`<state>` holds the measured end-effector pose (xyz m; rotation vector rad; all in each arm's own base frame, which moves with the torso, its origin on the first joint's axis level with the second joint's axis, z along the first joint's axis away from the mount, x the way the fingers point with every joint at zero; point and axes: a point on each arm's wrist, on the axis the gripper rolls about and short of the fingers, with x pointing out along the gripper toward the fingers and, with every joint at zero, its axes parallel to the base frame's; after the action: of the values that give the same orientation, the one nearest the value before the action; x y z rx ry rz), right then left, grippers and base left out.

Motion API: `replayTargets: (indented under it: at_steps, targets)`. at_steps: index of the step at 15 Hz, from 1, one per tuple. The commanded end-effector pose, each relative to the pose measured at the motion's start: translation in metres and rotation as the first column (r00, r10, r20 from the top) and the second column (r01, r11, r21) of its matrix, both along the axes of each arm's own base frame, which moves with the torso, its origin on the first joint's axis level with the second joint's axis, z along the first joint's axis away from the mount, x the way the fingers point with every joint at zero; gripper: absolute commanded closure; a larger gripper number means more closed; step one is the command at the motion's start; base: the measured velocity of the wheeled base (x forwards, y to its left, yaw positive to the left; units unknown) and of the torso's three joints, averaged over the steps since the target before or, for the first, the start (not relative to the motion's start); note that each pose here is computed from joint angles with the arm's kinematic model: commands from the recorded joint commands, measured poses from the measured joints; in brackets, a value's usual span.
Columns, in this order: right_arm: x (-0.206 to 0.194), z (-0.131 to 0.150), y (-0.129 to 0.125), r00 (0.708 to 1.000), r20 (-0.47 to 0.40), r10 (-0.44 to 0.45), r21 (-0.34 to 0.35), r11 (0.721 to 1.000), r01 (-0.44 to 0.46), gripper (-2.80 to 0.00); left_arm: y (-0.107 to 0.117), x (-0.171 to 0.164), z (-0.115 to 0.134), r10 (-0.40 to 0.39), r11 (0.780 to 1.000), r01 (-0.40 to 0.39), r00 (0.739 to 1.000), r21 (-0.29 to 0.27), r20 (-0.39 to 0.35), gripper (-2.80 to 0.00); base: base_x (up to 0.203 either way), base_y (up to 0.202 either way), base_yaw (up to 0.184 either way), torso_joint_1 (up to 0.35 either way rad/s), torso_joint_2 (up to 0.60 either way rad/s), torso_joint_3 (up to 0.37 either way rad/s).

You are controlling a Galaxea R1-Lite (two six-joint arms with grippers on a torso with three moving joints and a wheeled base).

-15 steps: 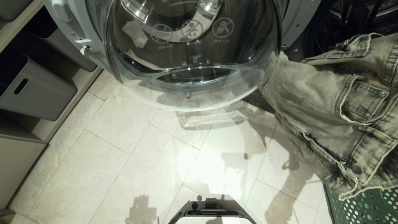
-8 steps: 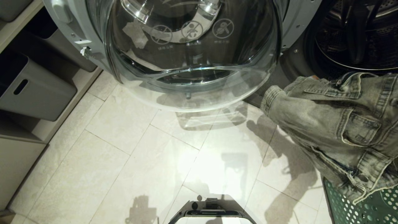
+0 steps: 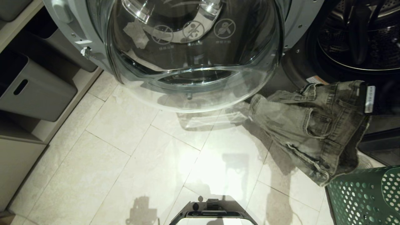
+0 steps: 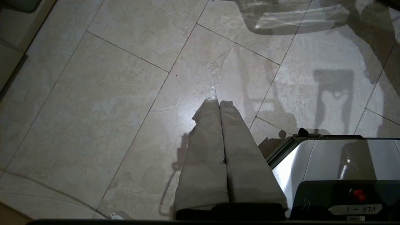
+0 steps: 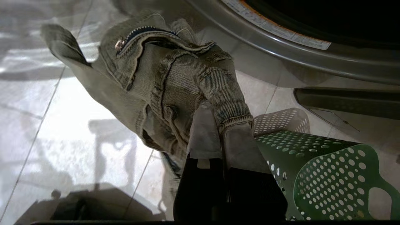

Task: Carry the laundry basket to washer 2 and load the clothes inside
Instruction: Place the clothes into the washing machine

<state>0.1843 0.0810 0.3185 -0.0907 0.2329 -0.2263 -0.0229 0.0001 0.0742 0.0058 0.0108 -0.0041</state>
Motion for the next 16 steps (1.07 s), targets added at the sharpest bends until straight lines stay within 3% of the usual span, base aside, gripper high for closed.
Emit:
replayTargets:
  at_steps: [1, 5, 9, 16]
  targets:
    - [0.045, -0.018, 0.000, 0.995, -0.058, -0.078, -0.025, 0.997, 0.077, 0.00, 0.000, 0.000, 0.000, 0.001, 1.000, -0.001, 1.000, 0.000, 0.000, 0.00, 0.000, 0.000, 0.000, 0.000, 0.00, 0.000]
    - [0.082, -0.002, -0.031, 0.981, 0.005, -0.194, 0.021, 0.981, 0.194, 0.00, 0.000, 0.000, 0.000, -0.001, 1.000, 0.001, 1.000, 0.000, 0.000, 0.00, 0.000, 0.000, 0.000, 0.000, 0.00, 0.000]
    - [0.094, 0.039, -0.054, 0.948, 0.141, -0.284, 0.081, 0.958, 0.275, 0.00, 0.000, 0.000, 0.000, -0.001, 1.000, 0.001, 1.000, 0.000, 0.000, 0.00, 0.000, 0.000, 0.000, 0.000, 0.00, 0.000]
    - [0.155, 0.029, -0.112, 0.887, 0.142, -0.439, 0.083, 0.898, 0.431, 0.00, 0.000, 0.000, 0.000, 0.001, 1.000, -0.001, 1.000, 0.000, 0.000, 0.00, 0.000, 0.000, 0.000, 0.000, 0.00, 0.000]
